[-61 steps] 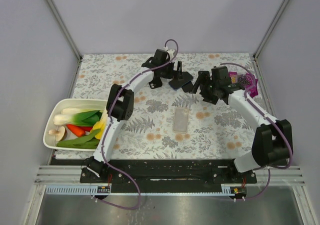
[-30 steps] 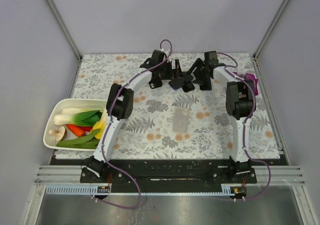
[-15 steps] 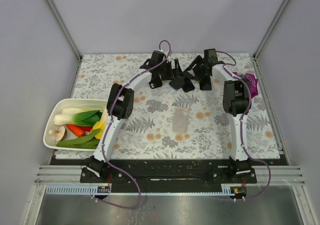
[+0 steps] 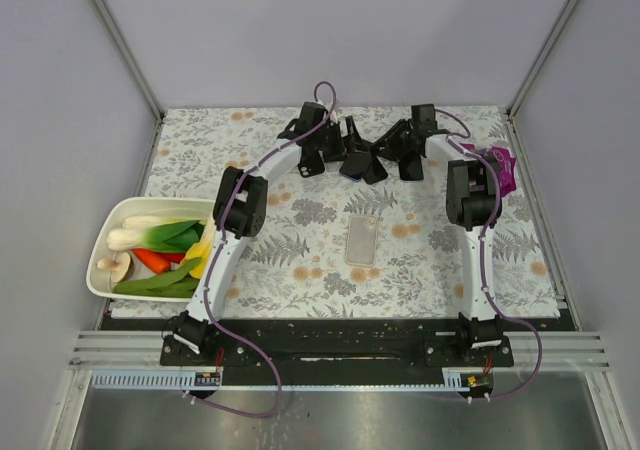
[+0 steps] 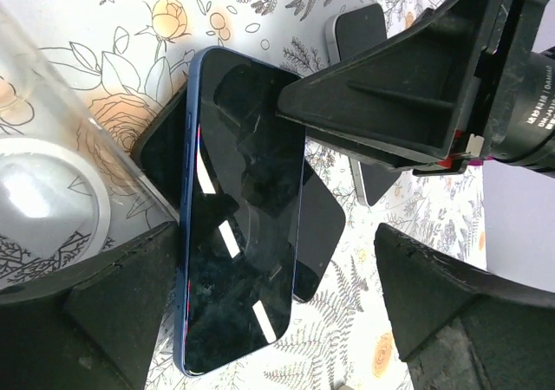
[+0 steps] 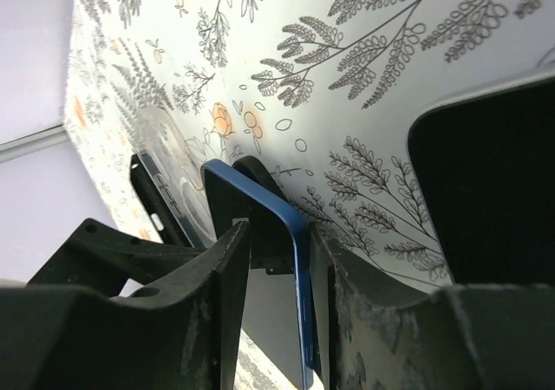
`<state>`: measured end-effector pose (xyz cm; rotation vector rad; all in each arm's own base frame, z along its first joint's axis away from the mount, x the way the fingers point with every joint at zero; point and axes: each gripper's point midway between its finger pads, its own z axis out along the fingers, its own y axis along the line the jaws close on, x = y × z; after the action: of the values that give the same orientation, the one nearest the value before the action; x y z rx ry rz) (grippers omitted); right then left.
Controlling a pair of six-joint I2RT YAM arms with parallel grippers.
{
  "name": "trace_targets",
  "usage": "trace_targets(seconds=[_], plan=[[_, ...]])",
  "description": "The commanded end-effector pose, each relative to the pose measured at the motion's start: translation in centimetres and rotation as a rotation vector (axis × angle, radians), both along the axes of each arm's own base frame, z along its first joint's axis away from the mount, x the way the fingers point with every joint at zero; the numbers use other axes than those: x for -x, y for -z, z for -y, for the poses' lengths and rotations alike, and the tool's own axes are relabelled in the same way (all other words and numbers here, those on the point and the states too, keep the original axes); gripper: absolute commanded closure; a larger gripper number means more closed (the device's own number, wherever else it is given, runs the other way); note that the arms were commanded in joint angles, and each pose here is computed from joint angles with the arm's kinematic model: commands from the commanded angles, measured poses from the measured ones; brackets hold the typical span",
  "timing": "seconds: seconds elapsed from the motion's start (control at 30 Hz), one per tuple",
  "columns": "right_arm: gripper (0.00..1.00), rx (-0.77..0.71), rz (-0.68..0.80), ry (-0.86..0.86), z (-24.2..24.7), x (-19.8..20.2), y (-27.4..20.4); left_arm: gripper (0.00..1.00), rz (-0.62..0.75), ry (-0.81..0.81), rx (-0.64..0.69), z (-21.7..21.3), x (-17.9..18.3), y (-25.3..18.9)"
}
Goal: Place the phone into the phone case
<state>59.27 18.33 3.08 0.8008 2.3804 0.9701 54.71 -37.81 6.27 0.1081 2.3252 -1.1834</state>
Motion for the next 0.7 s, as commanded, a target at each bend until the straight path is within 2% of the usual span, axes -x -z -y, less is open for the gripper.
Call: trace_targets(seconds=[0.0, 0.23, 0.67], plan=[[0.59, -0.172, 0.081, -0.074, -3.0, 0.2, -2.8, 0.05, 0.015, 0.05, 0.085, 1.6, 0.4, -1.4], [0.6, -0.252, 0.151, -0.124, -4.0, 0.5, -4.8, 0.11, -0.006, 0.06, 0.129, 2.1, 0.6, -1.7], [0.66, -0.311, 0.208, -0.202, -5.7, 2.9, -6.8, 0.39, -0.057, 0.079, 0.206, 2.7, 1.5, -2.4]])
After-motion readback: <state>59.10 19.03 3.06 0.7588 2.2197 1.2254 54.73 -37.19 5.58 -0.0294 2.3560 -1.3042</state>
